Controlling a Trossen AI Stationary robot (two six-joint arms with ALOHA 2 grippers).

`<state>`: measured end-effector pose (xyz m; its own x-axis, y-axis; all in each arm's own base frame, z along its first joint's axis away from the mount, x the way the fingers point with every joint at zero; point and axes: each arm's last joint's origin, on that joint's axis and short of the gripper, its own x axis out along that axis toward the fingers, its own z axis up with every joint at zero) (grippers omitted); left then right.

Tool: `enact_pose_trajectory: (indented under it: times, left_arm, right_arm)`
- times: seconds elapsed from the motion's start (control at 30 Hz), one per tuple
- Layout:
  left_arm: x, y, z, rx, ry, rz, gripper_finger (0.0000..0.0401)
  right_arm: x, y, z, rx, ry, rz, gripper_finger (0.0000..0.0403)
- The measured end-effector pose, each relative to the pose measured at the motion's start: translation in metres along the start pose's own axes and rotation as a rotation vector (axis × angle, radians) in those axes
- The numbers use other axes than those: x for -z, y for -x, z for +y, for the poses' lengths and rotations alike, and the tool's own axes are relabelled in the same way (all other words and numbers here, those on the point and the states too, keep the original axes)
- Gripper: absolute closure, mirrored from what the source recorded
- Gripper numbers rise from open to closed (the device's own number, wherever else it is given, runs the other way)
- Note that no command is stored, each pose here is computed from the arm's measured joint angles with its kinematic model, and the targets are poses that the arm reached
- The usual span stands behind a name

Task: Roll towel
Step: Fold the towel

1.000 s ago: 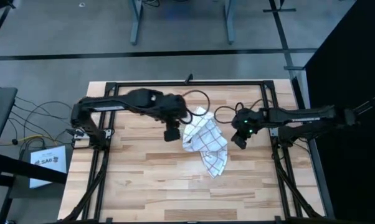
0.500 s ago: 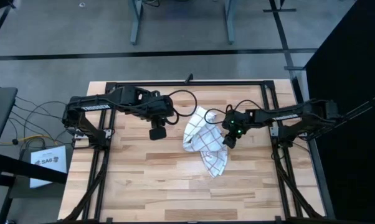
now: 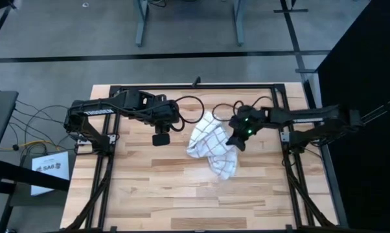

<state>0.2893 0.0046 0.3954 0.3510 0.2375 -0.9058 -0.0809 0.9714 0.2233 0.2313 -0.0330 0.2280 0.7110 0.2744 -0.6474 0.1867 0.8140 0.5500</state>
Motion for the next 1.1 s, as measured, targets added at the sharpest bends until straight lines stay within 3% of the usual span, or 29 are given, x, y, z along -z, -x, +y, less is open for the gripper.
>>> enact_pose_trajectory:
  times: [0.23,0.5,0.63,0.9,1.0,1.1]
  left_arm:
    - [-0.004,-0.006,0.005,-0.010,0.038,-0.002,0.0301]
    - [-0.005,-0.010,0.006,-0.013,0.041,0.015,0.0301]
    - [-0.003,-0.010,0.007,-0.021,0.041,0.034,0.0301]
    - [-0.005,-0.012,0.014,-0.048,0.043,0.019,0.0301]
    - [-0.005,-0.012,0.017,-0.052,0.051,0.015,0.0301]
    - [-0.006,-0.013,0.019,-0.057,0.044,0.006,0.0301]
  right_arm:
    - [-0.032,0.041,0.031,-0.020,0.126,-0.132,0.0401]
    - [-0.070,0.070,0.055,0.025,0.265,-0.172,0.0402]
    - [-0.072,0.036,0.074,-0.051,0.349,-0.042,0.0402]
    - [-0.037,-0.063,0.080,-0.190,0.357,0.366,0.0392]
    - [-0.030,-0.080,0.089,-0.329,0.294,0.432,0.0369]
    - [-0.027,-0.089,0.099,-0.390,0.274,0.427,0.0336]
